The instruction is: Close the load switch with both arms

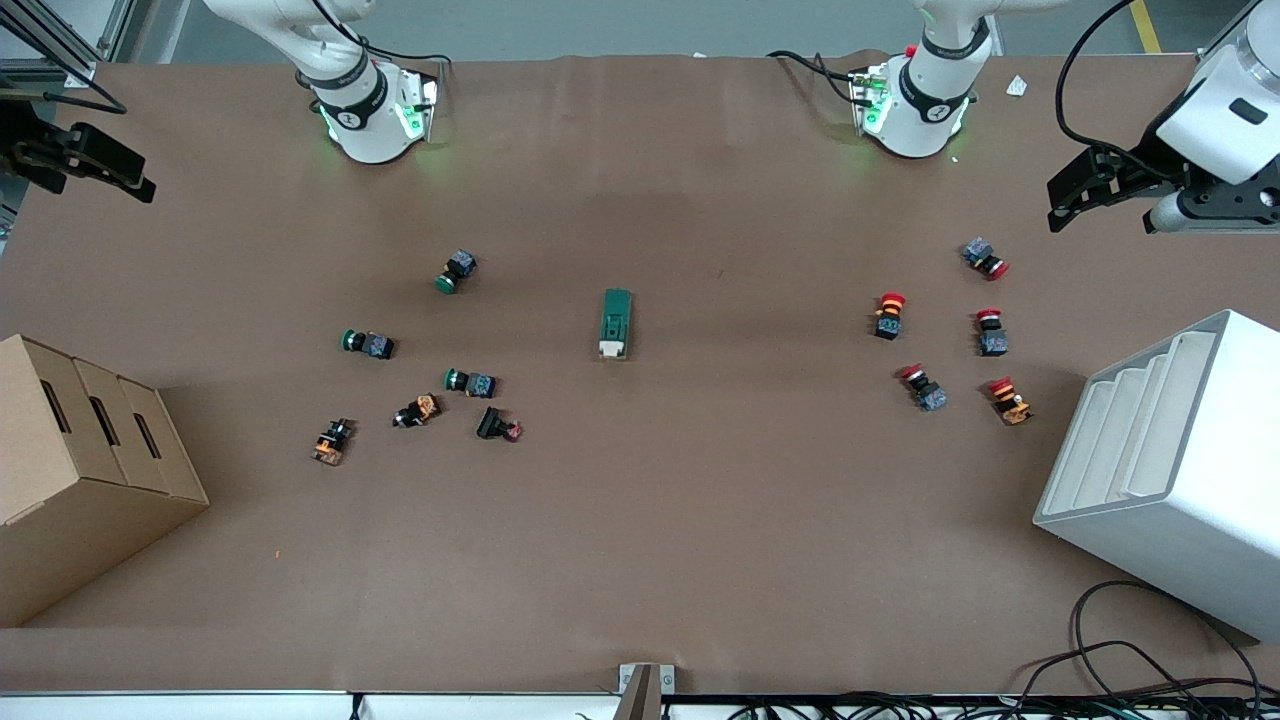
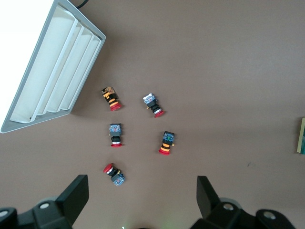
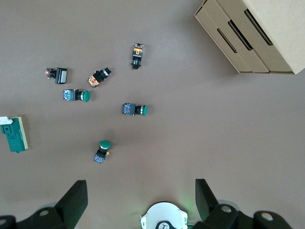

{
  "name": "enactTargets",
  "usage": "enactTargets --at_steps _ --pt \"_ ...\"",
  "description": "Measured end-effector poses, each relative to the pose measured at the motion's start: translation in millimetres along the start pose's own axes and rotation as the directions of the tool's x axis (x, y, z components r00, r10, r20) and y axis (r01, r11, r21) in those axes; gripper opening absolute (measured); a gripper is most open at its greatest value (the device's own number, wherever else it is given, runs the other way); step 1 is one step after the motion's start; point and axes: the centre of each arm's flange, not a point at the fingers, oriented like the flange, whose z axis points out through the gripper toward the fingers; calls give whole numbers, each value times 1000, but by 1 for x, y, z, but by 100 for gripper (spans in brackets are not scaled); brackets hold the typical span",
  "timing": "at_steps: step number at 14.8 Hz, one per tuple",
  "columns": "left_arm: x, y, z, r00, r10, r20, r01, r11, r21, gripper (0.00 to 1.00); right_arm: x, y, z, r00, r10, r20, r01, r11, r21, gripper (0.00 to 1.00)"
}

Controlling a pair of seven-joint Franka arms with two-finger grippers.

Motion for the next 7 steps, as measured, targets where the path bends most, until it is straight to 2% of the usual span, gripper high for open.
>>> enactTargets --at_steps 7 --pt "0 1 -1 1000 1 -3 -1 1000 0 100 3 -1 -1 1000 -1 -25 1 1000 5 100"
